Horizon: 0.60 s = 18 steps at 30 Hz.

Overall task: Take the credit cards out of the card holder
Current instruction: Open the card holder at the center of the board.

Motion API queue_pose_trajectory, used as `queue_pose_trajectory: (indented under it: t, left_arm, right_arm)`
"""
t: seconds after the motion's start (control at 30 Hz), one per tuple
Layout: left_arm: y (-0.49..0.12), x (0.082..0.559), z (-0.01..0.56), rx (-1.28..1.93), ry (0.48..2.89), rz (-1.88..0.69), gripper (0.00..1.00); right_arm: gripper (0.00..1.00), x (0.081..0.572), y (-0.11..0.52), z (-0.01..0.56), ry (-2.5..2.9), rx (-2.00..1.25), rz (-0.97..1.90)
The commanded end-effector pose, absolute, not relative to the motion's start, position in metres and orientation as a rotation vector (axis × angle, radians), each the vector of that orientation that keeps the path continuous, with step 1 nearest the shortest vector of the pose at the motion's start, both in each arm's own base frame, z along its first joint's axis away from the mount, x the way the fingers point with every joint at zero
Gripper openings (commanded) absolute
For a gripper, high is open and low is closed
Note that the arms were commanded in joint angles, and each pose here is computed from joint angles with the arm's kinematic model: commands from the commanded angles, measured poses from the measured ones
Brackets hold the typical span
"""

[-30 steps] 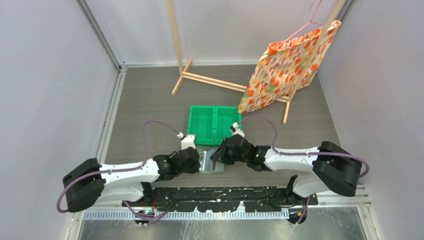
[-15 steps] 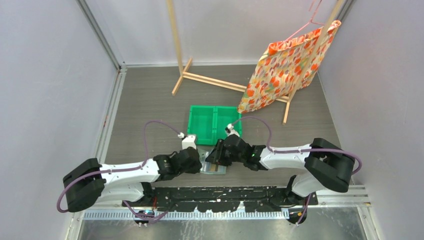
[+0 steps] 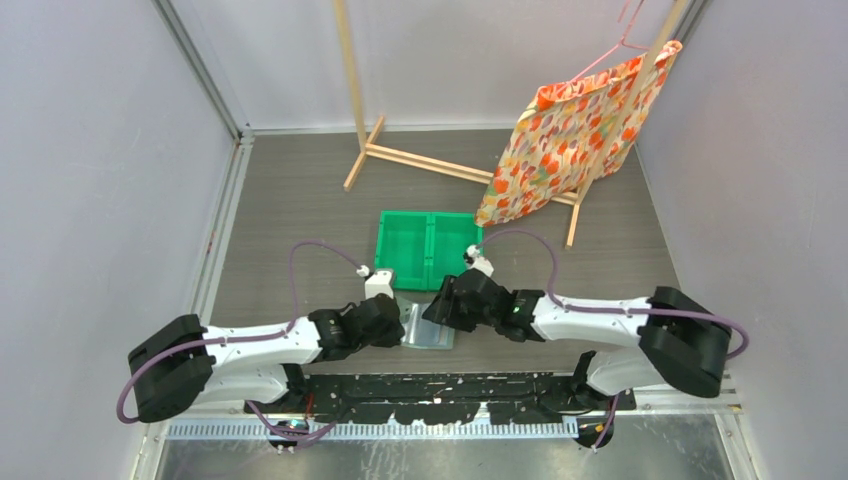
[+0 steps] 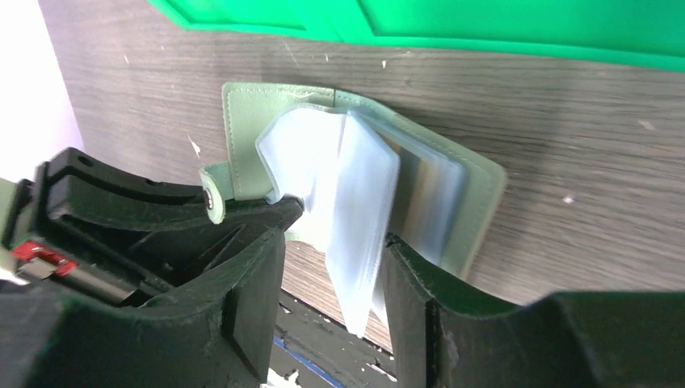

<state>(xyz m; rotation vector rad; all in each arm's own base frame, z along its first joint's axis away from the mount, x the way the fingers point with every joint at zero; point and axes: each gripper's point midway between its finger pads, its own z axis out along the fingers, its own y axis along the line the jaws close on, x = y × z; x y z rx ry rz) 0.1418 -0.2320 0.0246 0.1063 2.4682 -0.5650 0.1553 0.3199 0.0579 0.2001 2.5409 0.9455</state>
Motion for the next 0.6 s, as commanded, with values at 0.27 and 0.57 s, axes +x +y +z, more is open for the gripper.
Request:
queue_pose_trajectory:
  t: [0.27, 0.57]
  left_arm:
    - [-0.226, 0.140, 0.022, 0.095, 2.477, -0.538, 0.00]
    - [-0.227, 0.140, 0.023, 0.094, 2.477, -0.547, 0.01]
  right_arm:
    - [0.02, 0.159, 0.275, 0.060, 2.510, 0.219, 0.726]
    - [0.01, 0.157, 0.285, 0.047, 2.558, 0.180, 0.716]
